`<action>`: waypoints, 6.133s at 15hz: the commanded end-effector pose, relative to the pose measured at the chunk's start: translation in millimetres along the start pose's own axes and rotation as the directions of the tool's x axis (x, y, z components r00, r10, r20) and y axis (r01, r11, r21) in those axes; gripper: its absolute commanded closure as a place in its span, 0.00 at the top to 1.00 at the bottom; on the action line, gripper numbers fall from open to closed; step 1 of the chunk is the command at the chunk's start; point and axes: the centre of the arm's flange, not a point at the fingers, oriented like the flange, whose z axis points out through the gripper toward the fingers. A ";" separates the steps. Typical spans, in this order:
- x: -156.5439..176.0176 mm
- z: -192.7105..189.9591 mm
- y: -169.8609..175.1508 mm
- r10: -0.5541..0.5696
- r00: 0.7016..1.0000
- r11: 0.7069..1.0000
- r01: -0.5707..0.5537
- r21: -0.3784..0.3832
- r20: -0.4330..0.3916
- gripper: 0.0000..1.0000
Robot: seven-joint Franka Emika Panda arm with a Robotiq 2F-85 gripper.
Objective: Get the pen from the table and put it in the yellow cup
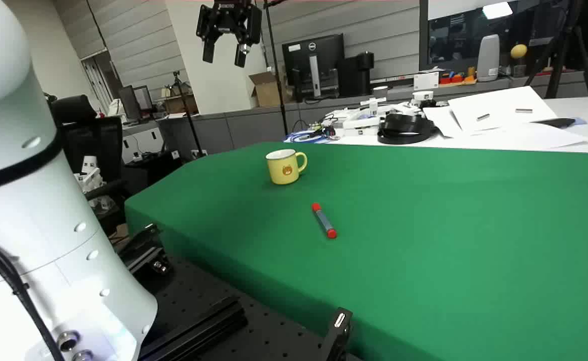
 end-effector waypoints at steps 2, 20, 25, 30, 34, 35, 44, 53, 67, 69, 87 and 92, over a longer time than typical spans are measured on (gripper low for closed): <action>0.4 -0.3 0.0 0.000 1.000 1.000 0.000 0.000 -0.004 1.00; 29.7 -26.9 76.2 -0.516 0.809 0.759 0.584 -0.288 0.281 1.00; 39.5 -22.5 94.5 -0.627 0.722 0.649 0.692 -0.316 0.293 1.00; 44.5 -17.7 97.2 -0.638 0.710 0.639 0.705 -0.308 0.299 1.00; 44.3 -18.1 97.0 -0.638 0.710 0.639 0.705 -0.309 0.298 1.00; 44.3 -18.0 97.0 -0.638 0.710 0.639 0.705 -0.309 0.298 1.00; 19.0 65.8 93.7 -0.714 0.698 0.589 0.642 -0.491 0.056 1.00; 14.4 103.7 106.3 -0.735 0.678 0.578 0.652 -0.491 0.035 1.00; 68.9 172.2 188.0 -0.754 0.657 0.578 0.676 -0.458 0.018 1.00; 73.6 188.5 198.1 -0.739 0.674 0.605 0.668 -0.433 0.007 1.00; 85.6 250.7 187.8 -0.728 0.685 0.623 0.678 -0.390 0.030 1.00; 90.4 263.2 184.1 -0.730 0.682 0.616 0.686 -0.388 0.047 0.75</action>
